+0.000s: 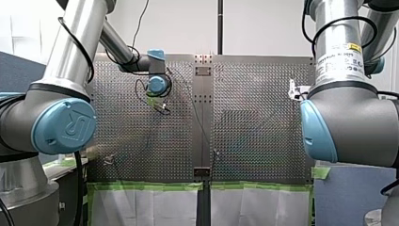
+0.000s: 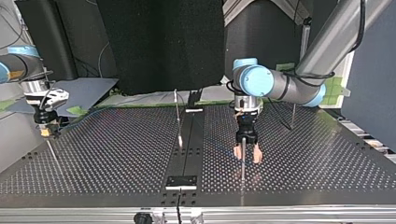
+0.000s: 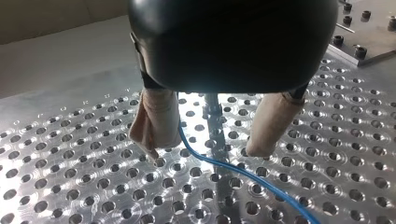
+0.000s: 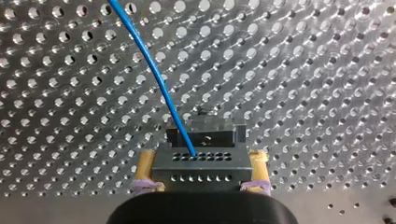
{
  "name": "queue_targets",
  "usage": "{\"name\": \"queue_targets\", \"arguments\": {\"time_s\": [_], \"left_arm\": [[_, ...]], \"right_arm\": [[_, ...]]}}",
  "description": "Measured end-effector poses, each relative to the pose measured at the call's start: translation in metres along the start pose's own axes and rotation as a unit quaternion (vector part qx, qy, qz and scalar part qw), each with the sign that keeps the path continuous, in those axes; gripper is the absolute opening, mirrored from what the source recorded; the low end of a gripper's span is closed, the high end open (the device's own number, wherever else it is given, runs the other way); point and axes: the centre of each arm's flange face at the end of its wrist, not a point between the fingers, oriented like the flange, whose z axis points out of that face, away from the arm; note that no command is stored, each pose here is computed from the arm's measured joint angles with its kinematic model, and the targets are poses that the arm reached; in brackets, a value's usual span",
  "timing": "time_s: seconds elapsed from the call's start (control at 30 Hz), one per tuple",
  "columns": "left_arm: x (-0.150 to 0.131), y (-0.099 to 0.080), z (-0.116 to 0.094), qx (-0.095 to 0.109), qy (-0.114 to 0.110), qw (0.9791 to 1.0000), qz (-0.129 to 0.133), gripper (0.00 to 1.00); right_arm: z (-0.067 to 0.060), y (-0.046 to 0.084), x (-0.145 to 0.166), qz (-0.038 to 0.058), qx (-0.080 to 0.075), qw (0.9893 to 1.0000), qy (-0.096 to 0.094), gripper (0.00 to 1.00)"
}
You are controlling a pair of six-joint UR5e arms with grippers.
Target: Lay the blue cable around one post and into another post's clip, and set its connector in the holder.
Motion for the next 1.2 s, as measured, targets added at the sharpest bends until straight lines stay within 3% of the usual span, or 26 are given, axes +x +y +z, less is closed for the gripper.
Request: {"name": "queue_targets", "arguments": {"time_s": [0.27,0.73,1.2], "left_arm": [[0.0000,0.0000,0.0000,0.000,0.000,1.0000,0.000,1.00],[0.0002,0.0000,-0.0002,0.000,0.001,1.0000,-0.001,1.00],[-0.0008,0.0006,0.0006,0.000,0.001,1.0000,-0.001,1.00]], "right_arm": [[0.0012,0.0005,0.0024,-0.0016,0.007,1.0000,0.002,0.00],[0.0022,0.0077,-0.0042,-0.0007,0.003,1.0000,0.001,0.00],[0.0047,0.0055,-0.0055,-0.0239,0.018,0.9995,0.009,0.00]]}}
